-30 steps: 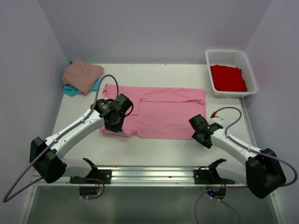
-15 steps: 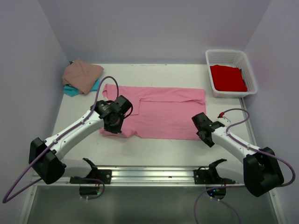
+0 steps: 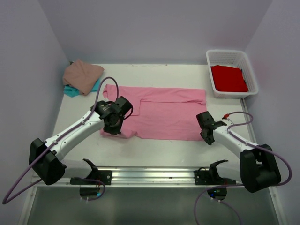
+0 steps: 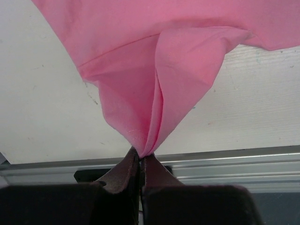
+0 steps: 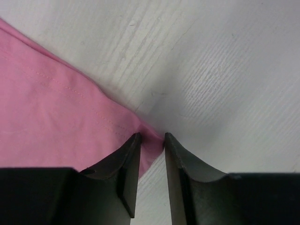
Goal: Fold and stack the t-shirts
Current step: Grap the side of the flattened tshirt closest away from the robot with both arms, then fold the other side of the tshirt into a rectangle
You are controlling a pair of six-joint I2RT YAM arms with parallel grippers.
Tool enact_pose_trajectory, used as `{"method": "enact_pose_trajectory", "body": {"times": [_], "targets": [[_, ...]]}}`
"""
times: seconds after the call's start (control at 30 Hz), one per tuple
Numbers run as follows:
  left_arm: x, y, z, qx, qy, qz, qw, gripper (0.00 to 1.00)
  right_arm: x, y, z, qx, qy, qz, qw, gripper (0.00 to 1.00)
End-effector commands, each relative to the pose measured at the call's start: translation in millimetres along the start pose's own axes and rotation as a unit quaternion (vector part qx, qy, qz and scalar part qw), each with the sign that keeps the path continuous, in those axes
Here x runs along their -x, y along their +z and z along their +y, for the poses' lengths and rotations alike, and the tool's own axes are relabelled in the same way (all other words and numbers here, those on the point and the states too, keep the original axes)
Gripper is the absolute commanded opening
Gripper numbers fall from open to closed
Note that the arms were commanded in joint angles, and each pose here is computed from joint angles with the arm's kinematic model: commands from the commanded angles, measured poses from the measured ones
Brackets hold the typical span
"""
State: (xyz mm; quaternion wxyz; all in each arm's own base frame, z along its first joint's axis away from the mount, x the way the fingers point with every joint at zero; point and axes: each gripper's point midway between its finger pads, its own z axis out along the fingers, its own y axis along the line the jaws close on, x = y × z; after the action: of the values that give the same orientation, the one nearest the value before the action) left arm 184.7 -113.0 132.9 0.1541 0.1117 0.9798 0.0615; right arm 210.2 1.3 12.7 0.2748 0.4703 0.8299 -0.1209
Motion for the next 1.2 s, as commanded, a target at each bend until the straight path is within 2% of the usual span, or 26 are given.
{"method": "enact_pose_trajectory", "body": {"times": [0.0,0.03,0.07,0.2,0.37,0.57,0.77,0.9,1.17], "targets": [[2.8,-9.7,6.2,0.008,-0.01,-0.016,1.0,0.0,-15.2,8.8,0.5,-0.003,0.015,0.028,0.999,0.3],[2.4,-10.1,6.1,0.008,-0.01,-0.017,1.0,0.0,-15.0,8.6,1.4,-0.002,0.017,0.03,0.999,0.26],[2.1,-10.5,6.2,0.008,-0.011,-0.017,1.0,0.0,-15.0,8.1,2.2,0.0,0.018,0.031,0.999,0.16],[2.8,-10.4,7.7,0.012,-0.013,-0.017,1.0,0.0,-12.2,1.1,4.8,0.013,0.015,0.034,0.999,0.07],[14.0,-15.9,12.9,0.023,-0.023,-0.047,0.998,0.0,-2.6,-14.4,4.7,0.04,0.01,0.028,0.999,0.04],[36.8,-2.0,29.0,0.071,-0.036,-0.103,0.992,0.0,26.5,-33.5,13.0,0.081,-0.014,-0.02,0.996,0.01],[76.4,2.5,41.9,0.076,-0.081,-0.156,0.981,0.0,48.0,-39.3,32.4,0.076,-0.067,-0.045,0.994,0.03],[96.4,7.7,55.7,0.098,-0.092,-0.166,0.977,0.0,55.2,-34.5,45.2,0.059,-0.101,-0.051,0.992,0.04],[149.0,7.3,79.5,0.136,-0.106,-0.206,0.963,0.0,84.2,-35.4,69.9,0.05,-0.116,-0.091,0.988,0.04]]}}
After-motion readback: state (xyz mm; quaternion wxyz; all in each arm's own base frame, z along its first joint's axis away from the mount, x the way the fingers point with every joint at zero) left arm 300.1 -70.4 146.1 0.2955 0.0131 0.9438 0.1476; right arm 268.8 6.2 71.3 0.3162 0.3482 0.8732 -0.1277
